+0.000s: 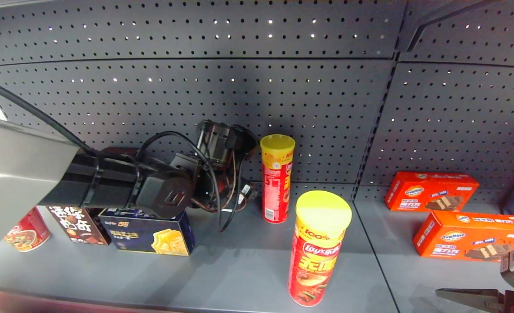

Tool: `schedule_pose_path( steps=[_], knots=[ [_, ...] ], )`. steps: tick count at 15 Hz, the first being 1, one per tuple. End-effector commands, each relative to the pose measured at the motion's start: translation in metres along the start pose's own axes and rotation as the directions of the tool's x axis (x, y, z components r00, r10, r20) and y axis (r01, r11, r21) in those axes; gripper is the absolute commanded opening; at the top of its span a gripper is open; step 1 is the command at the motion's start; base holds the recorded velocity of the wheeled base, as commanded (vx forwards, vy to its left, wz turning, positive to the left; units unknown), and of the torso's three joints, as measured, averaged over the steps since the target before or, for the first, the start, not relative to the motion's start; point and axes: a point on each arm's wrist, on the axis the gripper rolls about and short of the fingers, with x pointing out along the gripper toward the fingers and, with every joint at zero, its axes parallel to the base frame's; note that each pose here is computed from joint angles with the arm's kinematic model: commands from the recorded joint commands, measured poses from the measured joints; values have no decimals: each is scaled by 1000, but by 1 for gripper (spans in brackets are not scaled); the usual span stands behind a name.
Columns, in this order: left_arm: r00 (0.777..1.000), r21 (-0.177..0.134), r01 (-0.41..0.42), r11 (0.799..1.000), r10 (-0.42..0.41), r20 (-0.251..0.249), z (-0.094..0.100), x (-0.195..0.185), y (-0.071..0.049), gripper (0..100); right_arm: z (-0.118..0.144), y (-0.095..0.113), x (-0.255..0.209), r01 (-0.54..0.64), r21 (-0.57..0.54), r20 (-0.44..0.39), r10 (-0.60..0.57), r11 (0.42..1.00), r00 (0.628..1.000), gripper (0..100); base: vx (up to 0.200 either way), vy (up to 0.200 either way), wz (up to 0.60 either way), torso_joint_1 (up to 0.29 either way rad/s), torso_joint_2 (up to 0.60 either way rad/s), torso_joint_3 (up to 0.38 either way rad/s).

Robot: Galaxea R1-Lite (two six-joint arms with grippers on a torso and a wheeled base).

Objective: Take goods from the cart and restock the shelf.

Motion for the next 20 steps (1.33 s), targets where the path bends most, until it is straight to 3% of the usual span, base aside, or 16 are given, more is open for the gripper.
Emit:
schedule_pose_path(
  steps=[1,6,7,10,20],
  knots=[
    [1000,2,4,1000,-4,-7,-2,9,-4,100,0,0,3,-1,1,-11,1,1000,1000,100,0,0,0,0,0,0],
    [1000,-1,14,1000,-14,16,4,22,-11,100,2,-1,5,-2,0,-13,2,1000,1000,100,0,0,0,0,0,0],
    [999,-7,11,1000,-11,40,6,27,-13,100,2,-1,5,-2,0,-13,2,1000,1000,100,0,0,0,0,0,0],
    [997,6,35,999,-36,63,8,27,-28,100,2,-1,5,-2,0,-13,2,1000,1000,100,0,0,0,0,0,0],
    [996,18,58,998,-59,69,10,25,-36,100,2,-1,5,-3,-2,-11,3,1000,1000,100,0,0,0,0,0,0]
  ],
)
